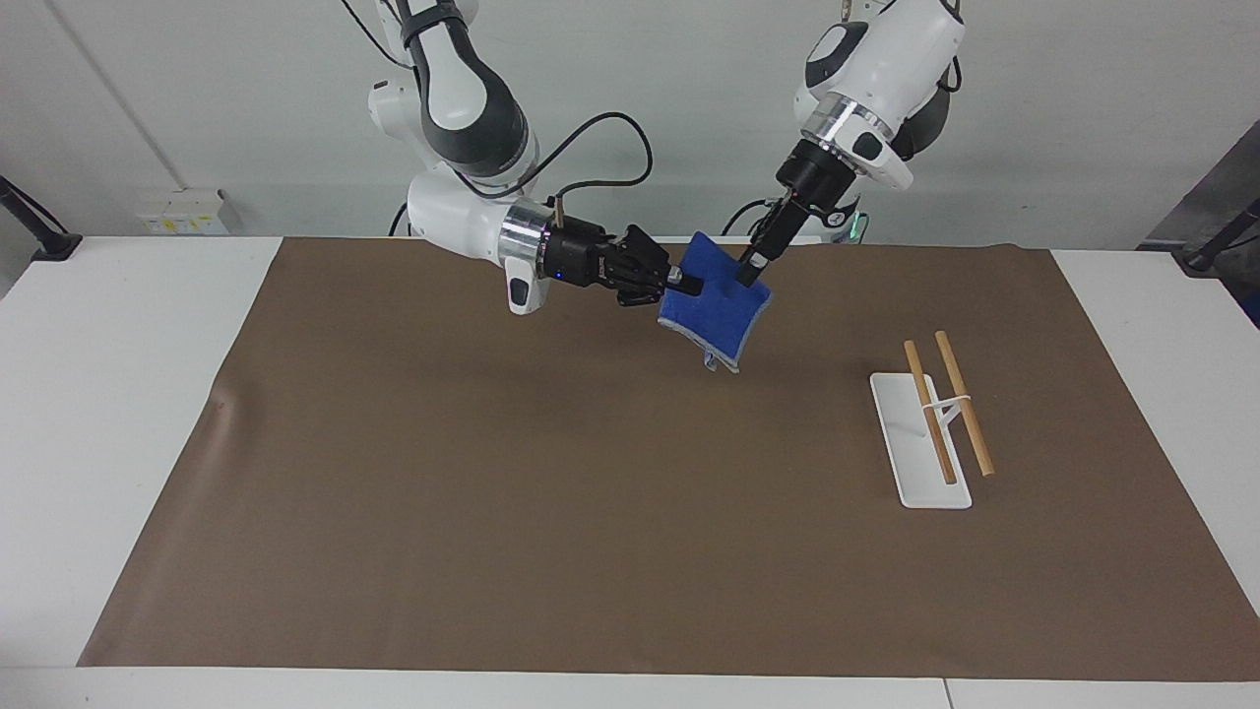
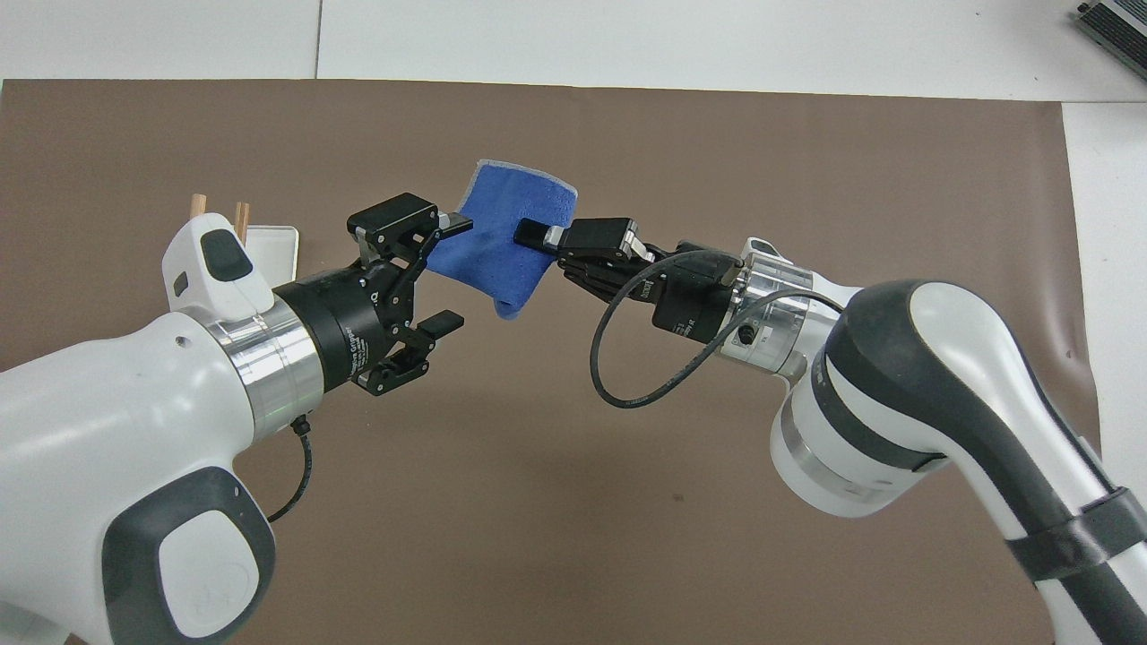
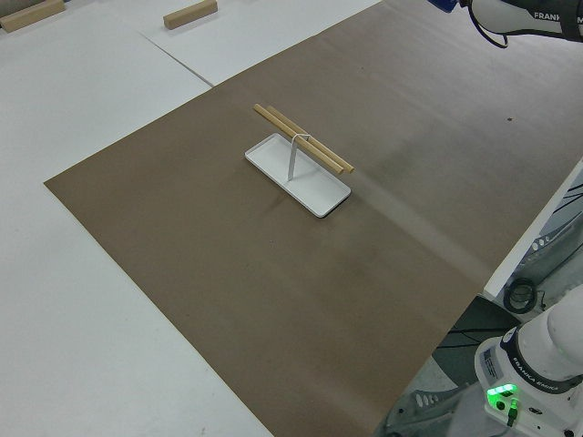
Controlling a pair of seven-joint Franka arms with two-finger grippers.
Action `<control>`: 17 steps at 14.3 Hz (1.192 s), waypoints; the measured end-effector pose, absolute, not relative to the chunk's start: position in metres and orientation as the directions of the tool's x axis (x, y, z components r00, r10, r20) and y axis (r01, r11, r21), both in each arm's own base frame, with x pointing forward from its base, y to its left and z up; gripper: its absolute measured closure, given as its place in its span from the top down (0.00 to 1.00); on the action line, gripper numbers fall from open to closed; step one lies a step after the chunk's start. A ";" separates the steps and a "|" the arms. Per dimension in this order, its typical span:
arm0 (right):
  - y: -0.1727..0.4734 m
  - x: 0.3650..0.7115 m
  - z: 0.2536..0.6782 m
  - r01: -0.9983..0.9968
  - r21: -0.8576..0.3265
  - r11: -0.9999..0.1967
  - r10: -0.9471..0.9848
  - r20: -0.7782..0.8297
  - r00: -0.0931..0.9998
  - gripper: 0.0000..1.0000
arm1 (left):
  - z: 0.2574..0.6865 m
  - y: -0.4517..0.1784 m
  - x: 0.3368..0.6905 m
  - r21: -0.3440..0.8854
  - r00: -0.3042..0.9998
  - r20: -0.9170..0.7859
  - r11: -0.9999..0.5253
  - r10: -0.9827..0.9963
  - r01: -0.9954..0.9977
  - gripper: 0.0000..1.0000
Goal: Right arm passes towel to left arm to hang
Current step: 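Close the left gripper on the towel held by the right gripper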
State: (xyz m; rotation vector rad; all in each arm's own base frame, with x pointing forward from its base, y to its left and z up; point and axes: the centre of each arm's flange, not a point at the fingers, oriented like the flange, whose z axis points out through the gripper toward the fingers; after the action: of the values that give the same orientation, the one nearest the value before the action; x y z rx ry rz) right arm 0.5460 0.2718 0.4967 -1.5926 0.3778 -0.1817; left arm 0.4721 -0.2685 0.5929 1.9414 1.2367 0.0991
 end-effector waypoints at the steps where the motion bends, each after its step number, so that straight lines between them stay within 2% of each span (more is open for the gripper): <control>1: 0.272 0.546 0.497 -0.129 -0.991 -0.017 -0.350 -0.115 0.930 0.04 | 0.593 -0.270 0.473 0.679 0.513 -0.335 -0.176 0.790 0.713 1.00; 10: 0.272 0.546 0.497 -0.129 -0.991 -0.015 -0.350 -0.116 0.929 0.04 | 0.590 -0.276 0.480 0.734 0.497 -0.315 -0.124 0.809 0.667 1.00; 12: 0.272 0.546 0.497 -0.129 -0.991 -0.015 -0.350 -0.116 0.929 0.04 | 0.585 -0.277 0.483 0.736 0.491 -0.313 -0.120 0.813 0.667 0.96; 13: 0.272 0.546 0.497 -0.129 -0.991 -0.015 -0.350 -0.116 0.929 0.04 | 0.583 -0.277 0.485 0.736 0.489 -0.313 -0.118 0.814 0.667 0.86; 17: 0.272 0.546 0.497 -0.130 -0.991 -0.015 -0.351 -0.116 0.929 0.04 | 0.583 -0.272 0.489 0.739 0.479 -0.312 -0.108 0.820 0.665 0.37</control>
State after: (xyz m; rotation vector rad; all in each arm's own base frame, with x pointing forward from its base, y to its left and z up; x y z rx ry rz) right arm 0.5459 0.2716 0.4974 -1.5886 0.3809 -0.1824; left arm 0.4888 -0.2718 0.5829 1.8353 1.2482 0.2193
